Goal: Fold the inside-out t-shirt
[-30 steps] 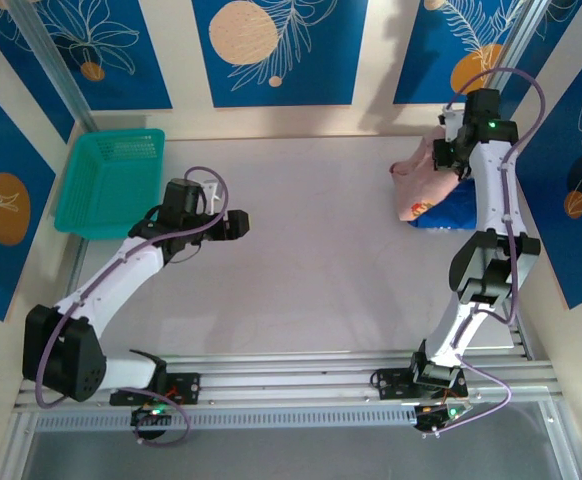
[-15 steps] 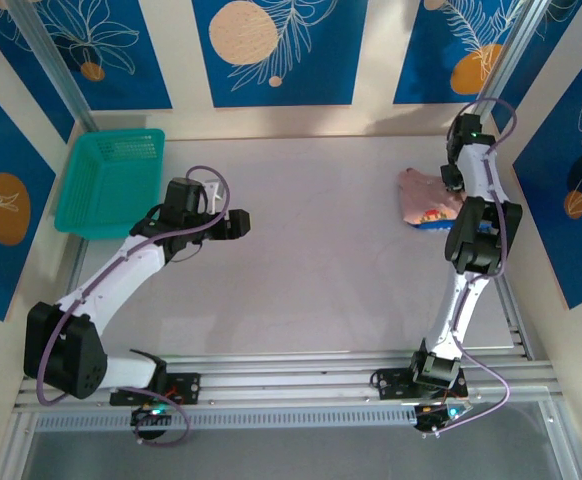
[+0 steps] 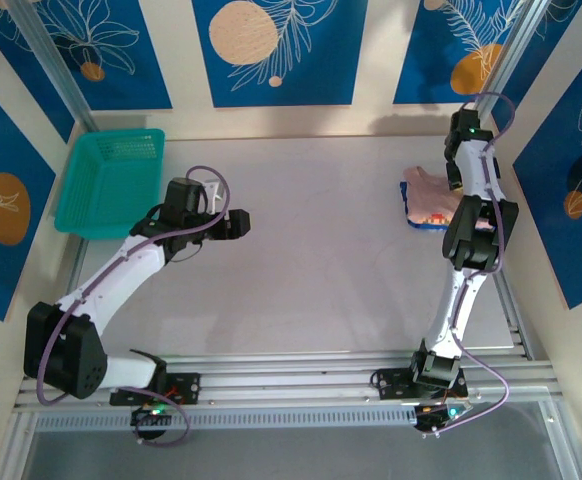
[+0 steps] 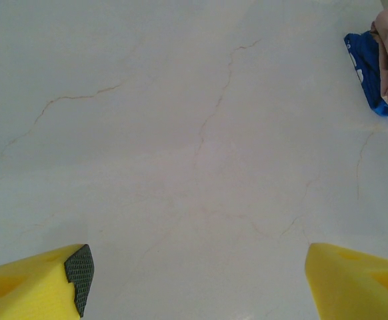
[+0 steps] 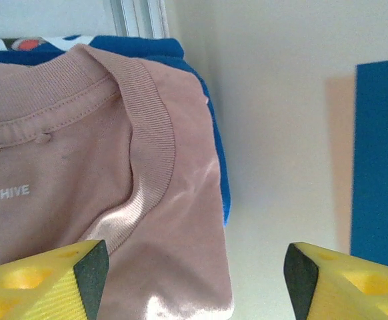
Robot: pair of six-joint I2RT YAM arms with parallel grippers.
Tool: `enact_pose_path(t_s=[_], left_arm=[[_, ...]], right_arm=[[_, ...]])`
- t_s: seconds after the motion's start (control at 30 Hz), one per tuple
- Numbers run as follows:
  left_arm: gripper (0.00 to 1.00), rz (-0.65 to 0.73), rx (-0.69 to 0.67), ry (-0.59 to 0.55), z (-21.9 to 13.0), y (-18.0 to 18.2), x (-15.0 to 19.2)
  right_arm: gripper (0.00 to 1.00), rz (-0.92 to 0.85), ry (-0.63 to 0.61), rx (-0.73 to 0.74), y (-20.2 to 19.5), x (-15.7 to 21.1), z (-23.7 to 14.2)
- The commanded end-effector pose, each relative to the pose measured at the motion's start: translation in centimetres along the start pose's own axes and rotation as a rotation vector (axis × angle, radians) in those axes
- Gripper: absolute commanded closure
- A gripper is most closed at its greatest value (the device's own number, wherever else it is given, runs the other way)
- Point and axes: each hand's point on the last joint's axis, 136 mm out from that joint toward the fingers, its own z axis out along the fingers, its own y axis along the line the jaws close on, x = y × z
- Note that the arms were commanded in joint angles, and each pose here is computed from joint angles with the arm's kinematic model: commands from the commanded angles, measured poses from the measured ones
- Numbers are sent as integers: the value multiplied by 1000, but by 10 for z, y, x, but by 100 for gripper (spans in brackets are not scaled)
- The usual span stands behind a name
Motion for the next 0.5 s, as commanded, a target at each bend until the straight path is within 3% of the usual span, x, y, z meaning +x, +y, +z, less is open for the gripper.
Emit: enact_pose_path(t_s=[0.0,0.2,0.33,0.47], left_arm=[[17,16,24,-9,-6,-8,-2],[16,33,-27,-45,-13,-1,-8],[13,50,-122,-120,-24,14,-21],[2,43,-289,-243,-43,43,-35]], right_arm=[[28,68,-85,-6,-14,-6,-52],[28,124,-287,-236,26,-18,-145],[25,121,-529,-505,80,-19,-237],[0,108,-749,-720,130,1,-301]])
